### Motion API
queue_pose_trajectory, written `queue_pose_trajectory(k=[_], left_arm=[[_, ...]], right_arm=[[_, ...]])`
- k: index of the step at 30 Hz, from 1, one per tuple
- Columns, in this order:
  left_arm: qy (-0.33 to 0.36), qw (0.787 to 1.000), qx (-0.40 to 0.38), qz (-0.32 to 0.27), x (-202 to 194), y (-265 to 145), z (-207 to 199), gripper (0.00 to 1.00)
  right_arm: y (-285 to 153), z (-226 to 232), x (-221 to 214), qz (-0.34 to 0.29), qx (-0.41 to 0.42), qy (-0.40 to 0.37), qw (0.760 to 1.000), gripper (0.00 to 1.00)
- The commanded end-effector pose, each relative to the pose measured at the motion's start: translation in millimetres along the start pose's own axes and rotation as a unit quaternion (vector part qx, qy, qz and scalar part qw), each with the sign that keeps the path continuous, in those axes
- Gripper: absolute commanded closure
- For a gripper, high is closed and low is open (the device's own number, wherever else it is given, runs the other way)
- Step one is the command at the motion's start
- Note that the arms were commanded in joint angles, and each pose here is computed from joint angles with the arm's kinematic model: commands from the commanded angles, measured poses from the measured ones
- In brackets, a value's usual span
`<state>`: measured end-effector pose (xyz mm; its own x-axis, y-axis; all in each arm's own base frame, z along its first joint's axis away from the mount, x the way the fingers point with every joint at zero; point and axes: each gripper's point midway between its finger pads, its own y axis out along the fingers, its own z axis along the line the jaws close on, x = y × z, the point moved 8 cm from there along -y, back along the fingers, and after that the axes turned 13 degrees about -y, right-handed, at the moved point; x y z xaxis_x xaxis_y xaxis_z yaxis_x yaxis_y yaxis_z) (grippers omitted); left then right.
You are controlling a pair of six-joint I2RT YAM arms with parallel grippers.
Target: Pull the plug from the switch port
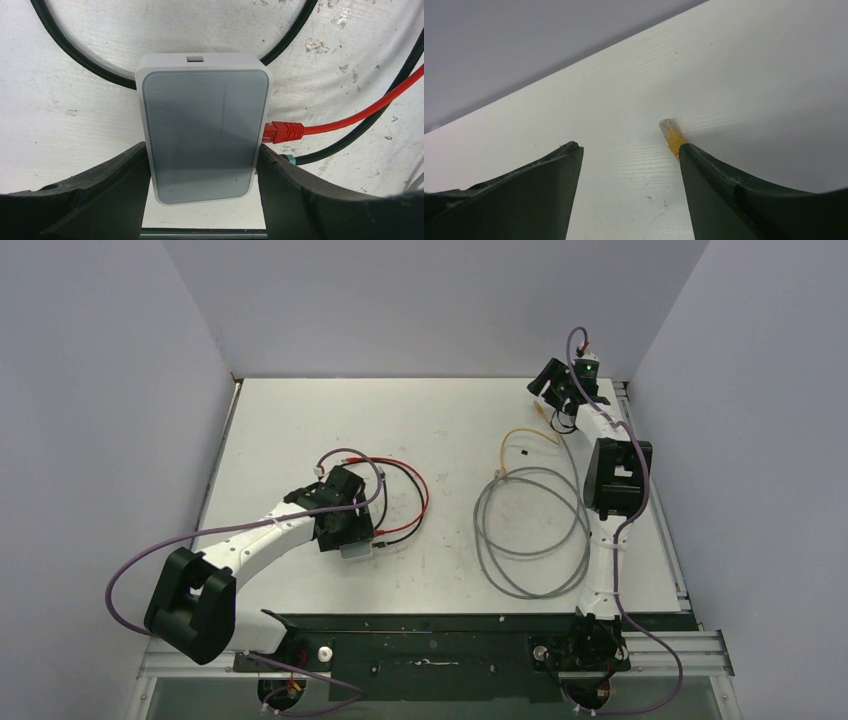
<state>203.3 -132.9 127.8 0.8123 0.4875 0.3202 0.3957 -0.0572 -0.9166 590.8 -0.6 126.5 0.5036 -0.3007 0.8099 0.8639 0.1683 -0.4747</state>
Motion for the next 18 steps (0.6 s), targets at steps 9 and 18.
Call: queue_pose_trajectory(k=[9,18], left_arm=[[-0.008,0.999,-0.033,-0.020,8,-7,-8,1.00],[-0.008,0.999,-0.035,-0.023,9,-5,-9,1.00]], right_arm=[[-89,50,54,-0.030,-0.022,-0.059,0.998,0.10],[-169,102,-3,0.071,0.017,-0.099,0.992,0.08]])
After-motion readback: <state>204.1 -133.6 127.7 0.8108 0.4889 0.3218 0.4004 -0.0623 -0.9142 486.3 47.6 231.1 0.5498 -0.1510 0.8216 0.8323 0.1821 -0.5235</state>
